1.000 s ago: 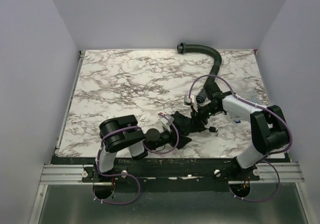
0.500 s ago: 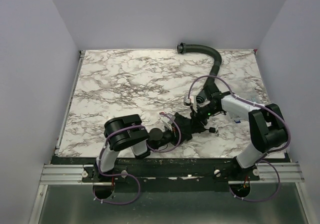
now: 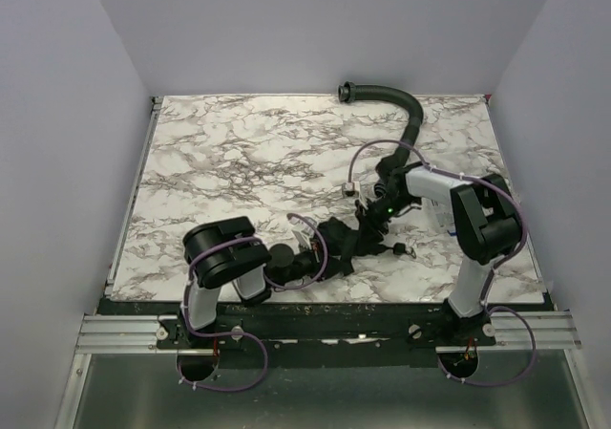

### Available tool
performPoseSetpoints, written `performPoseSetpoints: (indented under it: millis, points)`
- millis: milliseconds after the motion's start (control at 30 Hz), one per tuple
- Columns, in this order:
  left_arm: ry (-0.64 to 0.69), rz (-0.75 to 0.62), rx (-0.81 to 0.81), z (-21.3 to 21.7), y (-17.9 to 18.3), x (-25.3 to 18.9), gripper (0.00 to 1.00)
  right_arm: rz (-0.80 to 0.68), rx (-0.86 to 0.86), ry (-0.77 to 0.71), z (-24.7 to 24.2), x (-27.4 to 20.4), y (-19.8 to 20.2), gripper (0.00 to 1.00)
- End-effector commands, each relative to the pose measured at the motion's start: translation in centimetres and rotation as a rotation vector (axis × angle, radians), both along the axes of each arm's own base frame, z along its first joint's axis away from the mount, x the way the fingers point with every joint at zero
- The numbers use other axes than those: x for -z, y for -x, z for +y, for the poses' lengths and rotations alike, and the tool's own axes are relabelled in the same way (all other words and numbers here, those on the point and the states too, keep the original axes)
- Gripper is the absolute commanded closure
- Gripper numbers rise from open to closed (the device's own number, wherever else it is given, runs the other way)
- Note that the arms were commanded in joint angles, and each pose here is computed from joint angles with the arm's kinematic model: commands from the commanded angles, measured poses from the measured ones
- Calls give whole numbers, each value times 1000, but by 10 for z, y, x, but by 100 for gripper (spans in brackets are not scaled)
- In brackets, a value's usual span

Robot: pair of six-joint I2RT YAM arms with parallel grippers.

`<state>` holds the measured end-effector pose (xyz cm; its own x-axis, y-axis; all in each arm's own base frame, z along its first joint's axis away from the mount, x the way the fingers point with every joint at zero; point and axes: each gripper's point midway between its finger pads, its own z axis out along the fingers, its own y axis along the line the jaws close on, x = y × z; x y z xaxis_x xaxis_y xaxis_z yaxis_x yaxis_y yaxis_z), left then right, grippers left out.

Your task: Put away the umbrella

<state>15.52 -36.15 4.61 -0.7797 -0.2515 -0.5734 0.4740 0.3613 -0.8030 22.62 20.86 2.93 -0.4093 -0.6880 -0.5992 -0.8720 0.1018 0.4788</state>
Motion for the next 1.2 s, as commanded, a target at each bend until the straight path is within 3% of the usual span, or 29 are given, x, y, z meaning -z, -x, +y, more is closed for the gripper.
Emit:
performPoseSetpoints:
  millis: [0, 167, 333, 567, 667, 800, 933, 1000, 1033, 1167]
  points:
    - [134, -29, 93, -7, 10, -42, 100, 87, -53, 73, -10, 11, 9, 99]
    - [58, -138, 189, -13, 16, -57, 100, 123, -115, 89, -13, 9, 8, 99]
    - [-106, -233, 231, -8, 7, -49, 100, 125, -133, 129, -16, 19, 1, 99]
    - [-193, -311, 412, 3, 12, -41, 87, 130, -142, 170, -20, 33, -6, 99]
    - [-212, -284, 493, 6, 24, -35, 74, 123, -145, 185, -21, 36, -11, 99]
    - [-294, -333, 457, 21, 18, -36, 56, 117, -162, 210, -26, 42, -11, 99]
    - [-432, -540, 355, 43, -8, -60, 31, 98, -184, 244, -33, 49, -12, 98]
    - [-497, -669, 298, 56, -21, -75, 16, 92, -203, 248, -35, 50, -12, 98]
    - [-528, -735, 254, 64, -29, -83, 3, 93, -210, 246, -35, 49, -12, 98]
    - [-572, -923, 206, 79, -44, -103, 1, 73, -244, 248, -38, 51, -12, 98]
